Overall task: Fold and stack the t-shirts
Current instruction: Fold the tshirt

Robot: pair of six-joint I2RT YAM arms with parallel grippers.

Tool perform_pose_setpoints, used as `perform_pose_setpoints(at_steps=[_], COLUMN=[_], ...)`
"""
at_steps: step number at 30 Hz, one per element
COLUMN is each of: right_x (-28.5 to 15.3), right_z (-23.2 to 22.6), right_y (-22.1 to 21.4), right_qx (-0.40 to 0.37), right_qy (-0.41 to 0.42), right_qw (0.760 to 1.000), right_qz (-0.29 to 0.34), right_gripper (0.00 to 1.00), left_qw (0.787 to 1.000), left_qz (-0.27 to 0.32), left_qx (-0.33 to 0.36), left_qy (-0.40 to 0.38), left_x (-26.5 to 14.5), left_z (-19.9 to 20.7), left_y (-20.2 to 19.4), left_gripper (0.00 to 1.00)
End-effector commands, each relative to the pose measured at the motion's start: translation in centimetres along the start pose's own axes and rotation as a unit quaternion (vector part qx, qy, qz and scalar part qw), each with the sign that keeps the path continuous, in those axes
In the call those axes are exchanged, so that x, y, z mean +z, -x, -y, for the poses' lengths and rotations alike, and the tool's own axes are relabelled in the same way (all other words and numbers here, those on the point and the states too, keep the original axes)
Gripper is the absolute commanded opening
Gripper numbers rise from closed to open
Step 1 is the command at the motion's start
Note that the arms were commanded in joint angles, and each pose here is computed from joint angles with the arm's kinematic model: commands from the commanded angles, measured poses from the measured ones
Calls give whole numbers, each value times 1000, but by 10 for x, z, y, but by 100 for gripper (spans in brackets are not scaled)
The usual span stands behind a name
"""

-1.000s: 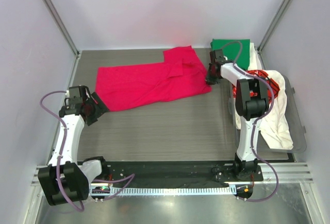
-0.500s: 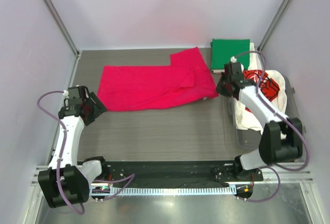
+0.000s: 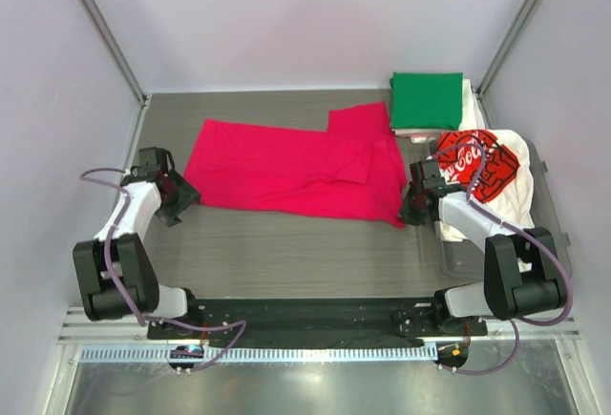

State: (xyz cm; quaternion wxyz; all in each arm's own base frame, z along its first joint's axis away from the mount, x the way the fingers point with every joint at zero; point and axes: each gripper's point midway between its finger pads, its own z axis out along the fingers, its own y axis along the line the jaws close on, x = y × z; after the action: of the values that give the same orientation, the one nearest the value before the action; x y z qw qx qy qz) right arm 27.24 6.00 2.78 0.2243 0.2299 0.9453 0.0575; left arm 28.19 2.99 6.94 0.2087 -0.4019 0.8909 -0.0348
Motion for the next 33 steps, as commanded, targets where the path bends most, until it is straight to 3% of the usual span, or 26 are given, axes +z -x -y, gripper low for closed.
perform_pose_setpoints(at_steps=[1,8,18,19,22,23,24,33], right_x=[5,4,4,4,3,1,-2,-36], right_z=[6,3,1,1,0,-1,-3,-4], right_y=[2,0,1,1,4,4,8,25], right_qx=[20,12,5,5,3,-1,-1,4], right_qy=[-16,-6,-1,-1,1,2,4,0], right_qw=[1000,1000,1000,1000,1000,1000,1000,1000], right_qz=[4,1,-3,-4,-2,-4,-1,29], right_gripper=[1,1,1,1,1,1,1,1], left_qw=[997,995,990,990,988,988,988,982], left_qz=[52,66,64,70,75,78,81,103], left_qx=[-44,-73,-110,-112,-122,-121,-121,-149], left_qy=[-27,-23,57,57,57,56,55,47], left_x=[5,36,83,84,90,89,87,22], left_z=[28,42,19,20,22,23,24,-14], left_y=[43,65,64,67,70,72,74,59], left_gripper=[66,61,58,54,24,6,0,0])
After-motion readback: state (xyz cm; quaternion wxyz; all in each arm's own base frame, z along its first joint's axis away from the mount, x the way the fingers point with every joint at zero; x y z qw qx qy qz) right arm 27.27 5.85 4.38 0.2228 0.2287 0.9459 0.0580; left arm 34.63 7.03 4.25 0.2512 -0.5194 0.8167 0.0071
